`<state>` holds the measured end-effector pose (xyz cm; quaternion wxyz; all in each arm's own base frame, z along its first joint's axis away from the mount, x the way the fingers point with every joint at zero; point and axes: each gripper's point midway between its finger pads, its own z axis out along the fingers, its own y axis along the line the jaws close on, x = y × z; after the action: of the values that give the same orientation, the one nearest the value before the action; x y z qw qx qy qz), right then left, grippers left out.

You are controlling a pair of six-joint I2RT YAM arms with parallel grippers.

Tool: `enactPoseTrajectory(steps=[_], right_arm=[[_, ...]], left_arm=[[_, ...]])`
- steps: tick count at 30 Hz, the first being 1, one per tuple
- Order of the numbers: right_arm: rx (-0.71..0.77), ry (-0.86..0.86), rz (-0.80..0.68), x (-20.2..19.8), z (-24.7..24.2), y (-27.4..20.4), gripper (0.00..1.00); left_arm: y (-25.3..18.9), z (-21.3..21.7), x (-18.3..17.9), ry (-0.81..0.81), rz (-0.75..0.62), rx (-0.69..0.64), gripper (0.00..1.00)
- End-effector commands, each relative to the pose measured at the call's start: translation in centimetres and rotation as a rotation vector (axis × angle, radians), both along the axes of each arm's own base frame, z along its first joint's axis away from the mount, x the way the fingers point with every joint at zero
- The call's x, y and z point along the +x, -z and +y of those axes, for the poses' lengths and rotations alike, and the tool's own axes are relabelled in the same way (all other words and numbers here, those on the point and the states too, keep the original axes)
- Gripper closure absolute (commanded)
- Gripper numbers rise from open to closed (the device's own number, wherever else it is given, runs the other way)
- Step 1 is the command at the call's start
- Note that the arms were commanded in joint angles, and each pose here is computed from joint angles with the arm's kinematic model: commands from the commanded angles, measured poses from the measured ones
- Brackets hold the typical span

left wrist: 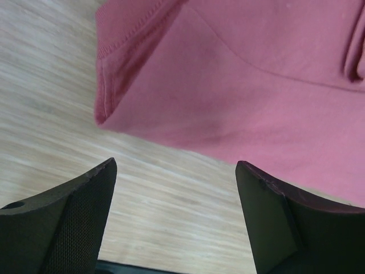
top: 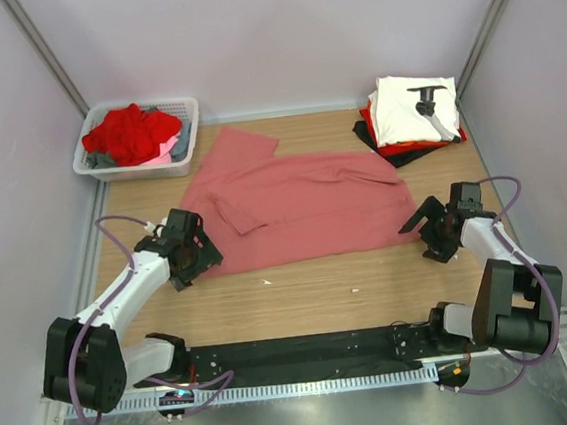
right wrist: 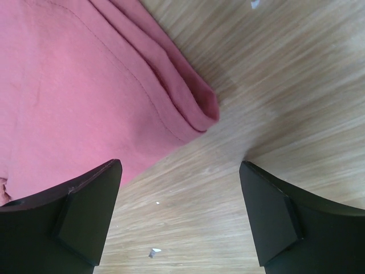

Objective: Fold and stack the t-shirts
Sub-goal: Fold the tshirt

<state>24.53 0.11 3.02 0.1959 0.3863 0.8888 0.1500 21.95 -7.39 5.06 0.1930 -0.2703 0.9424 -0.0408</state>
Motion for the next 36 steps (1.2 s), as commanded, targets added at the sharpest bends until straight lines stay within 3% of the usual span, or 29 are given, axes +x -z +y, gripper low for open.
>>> enactPoseTrajectory(steps=[1,6,8,11,12,14,15,17,19,24,31,36], right_arm=[[0.0,0.011,-0.046,1.6,-0.5,0.0,0.1],[0.004,0.033,-0.014,1.3,-1.0,1.8,0.17],[0.01,0.034,-0.032,1.8,-1.0,2.1,0.29],[0.023,0.032,-0.025,2.0,-0.9,2.8,0.48],[0.025,0.03,-0.026,2.1,-0.9,3.0,0.52],[0.023,0.028,-0.037,2.1,-0.8,3.0,0.71],[0.023,0.033,-0.038,1.9,-0.8,2.9,0.85],[0.024,0.04,-0.045,1.7,-0.8,2.5,0.93],[0.015,0.049,-0.055,1.3,-0.7,1.6,0.99],[-0.078,0.127,-0.063,-0.2,-2.4,-1.3,0.99],[0.044,0.185,-0.125,-2.0,0.1,-4.6,0.99],[-0.013,0.177,-0.116,-4.2,-0.1,-5.8,0.96]], left_arm=[[-0.3,0.8,2.8,-0.09,-0.124,0.035,0.14],[1.2,1.9,3.4,-0.119,-0.111,0.099,0.17],[1.8,2.1,3.6,-0.122,-0.106,0.106,0.22],[1.9,2.0,4.2,-0.099,-0.116,0.115,0.39],[1.8,1.9,4.3,-0.087,-0.118,0.119,0.51],[1.7,2.0,4.5,-0.067,-0.124,0.131,0.67],[1.4,1.9,4.5,-0.057,-0.13,0.127,0.85],[0.9,1.9,4.2,-0.057,-0.139,0.118,0.99],[-0.3,2.2,3.4,-0.069,-0.16,0.109,1.0],[-3.0,2.8,1.1,-0.101,-0.205,0.08,1.0],[-5.2,1.4,-2.6,-0.135,-0.231,-0.07,1.0],[-7.3,0.9,-4.2,-0.15,-0.269,-0.134,0.99]])
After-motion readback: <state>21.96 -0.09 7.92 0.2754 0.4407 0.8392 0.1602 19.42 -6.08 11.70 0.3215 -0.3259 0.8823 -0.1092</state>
